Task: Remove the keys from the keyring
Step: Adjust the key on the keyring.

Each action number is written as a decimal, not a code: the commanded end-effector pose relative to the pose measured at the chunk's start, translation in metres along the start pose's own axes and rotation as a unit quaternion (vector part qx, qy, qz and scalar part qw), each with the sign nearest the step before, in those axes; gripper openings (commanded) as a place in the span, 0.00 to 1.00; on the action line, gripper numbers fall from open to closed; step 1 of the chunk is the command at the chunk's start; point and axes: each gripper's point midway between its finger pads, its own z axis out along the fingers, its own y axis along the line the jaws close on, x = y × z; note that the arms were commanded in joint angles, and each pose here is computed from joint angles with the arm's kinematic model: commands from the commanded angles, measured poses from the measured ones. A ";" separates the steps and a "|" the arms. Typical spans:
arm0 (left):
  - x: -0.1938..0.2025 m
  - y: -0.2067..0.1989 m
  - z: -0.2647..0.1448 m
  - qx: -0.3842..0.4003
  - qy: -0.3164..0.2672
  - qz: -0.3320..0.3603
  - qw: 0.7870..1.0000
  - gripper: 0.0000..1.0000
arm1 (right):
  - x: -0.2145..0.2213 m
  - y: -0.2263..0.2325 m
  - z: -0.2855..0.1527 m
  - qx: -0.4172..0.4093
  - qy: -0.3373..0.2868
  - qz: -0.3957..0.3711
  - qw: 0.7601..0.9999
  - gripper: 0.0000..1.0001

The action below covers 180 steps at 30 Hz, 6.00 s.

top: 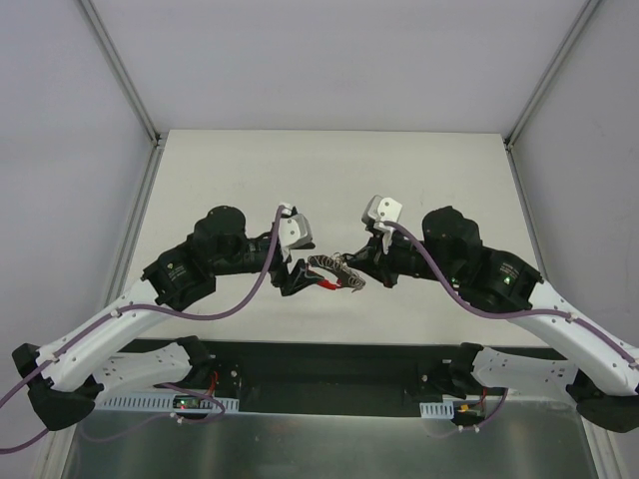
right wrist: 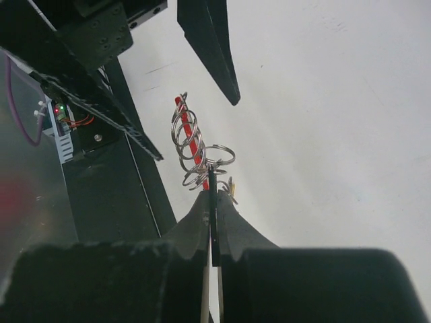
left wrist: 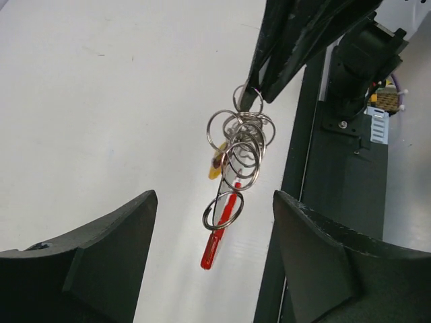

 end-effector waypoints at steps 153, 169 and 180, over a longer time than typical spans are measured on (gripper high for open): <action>-0.025 0.040 -0.011 -0.154 -0.148 0.035 0.976 0.80 | -0.075 -0.041 -0.024 0.102 -0.052 -0.119 0.986 0.01; -0.100 -0.002 -0.049 -0.064 -0.182 0.151 0.970 0.66 | -0.068 -0.038 -0.024 0.094 -0.048 -0.128 0.986 0.01; -0.089 -0.019 -0.005 -0.019 -0.145 0.297 0.944 0.54 | -0.074 -0.052 -0.024 0.139 -0.035 -0.077 0.987 0.01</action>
